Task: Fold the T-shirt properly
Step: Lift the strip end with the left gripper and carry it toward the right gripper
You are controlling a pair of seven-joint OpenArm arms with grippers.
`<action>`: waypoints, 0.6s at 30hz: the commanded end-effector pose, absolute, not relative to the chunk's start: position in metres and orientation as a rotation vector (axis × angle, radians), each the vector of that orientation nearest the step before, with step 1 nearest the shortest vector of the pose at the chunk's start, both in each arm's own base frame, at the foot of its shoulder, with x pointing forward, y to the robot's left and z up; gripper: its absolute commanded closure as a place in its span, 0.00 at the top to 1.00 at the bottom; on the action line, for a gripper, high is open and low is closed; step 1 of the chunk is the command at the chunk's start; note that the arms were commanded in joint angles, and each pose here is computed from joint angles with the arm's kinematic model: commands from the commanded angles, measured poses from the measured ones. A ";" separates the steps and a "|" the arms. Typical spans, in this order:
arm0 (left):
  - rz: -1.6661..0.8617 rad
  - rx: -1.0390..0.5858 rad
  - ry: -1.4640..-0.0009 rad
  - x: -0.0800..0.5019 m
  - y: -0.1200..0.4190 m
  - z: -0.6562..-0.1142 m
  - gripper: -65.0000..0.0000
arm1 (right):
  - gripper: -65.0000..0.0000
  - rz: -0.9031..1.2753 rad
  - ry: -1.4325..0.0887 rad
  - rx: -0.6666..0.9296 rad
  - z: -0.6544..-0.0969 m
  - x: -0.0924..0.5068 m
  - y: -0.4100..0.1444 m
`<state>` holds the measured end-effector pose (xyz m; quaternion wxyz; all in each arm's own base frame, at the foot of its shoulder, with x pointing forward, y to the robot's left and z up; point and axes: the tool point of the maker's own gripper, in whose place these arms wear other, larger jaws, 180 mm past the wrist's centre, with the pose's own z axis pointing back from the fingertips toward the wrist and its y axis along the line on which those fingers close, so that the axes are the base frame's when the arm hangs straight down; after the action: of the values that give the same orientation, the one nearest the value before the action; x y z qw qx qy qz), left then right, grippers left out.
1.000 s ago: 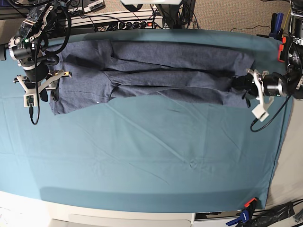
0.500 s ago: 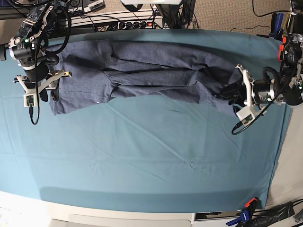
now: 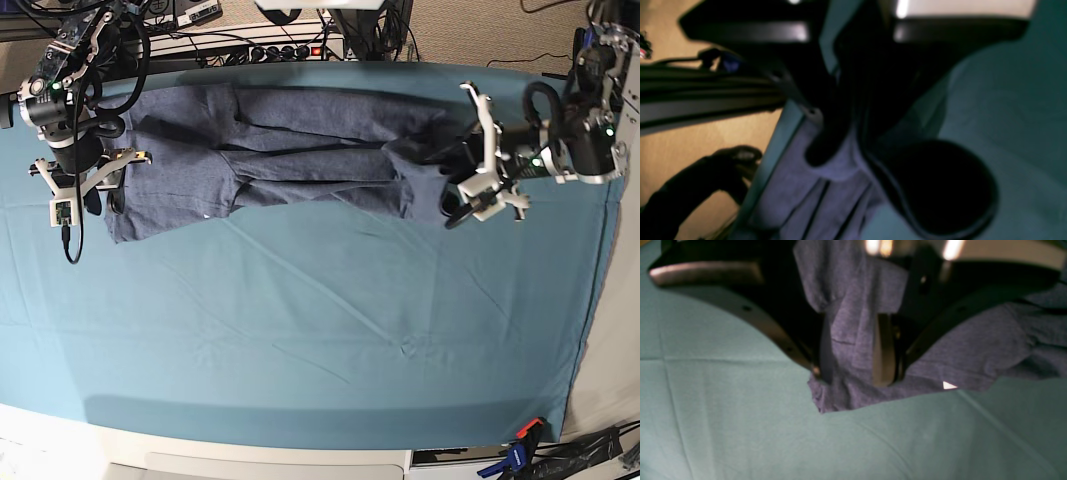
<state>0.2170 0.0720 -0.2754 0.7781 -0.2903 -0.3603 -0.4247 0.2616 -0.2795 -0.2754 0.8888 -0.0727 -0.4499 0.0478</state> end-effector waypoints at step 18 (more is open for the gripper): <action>-0.942 -0.781 -0.903 0.205 -0.007 -0.268 0.00 | 0.33 0.109 -0.981 -0.160 -0.262 0.266 -0.280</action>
<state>0.2013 -0.0030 -0.2824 0.7403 -0.3418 -0.3876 -0.4301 0.2615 -0.2793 -0.2757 0.8893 -0.0719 -0.4491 0.0476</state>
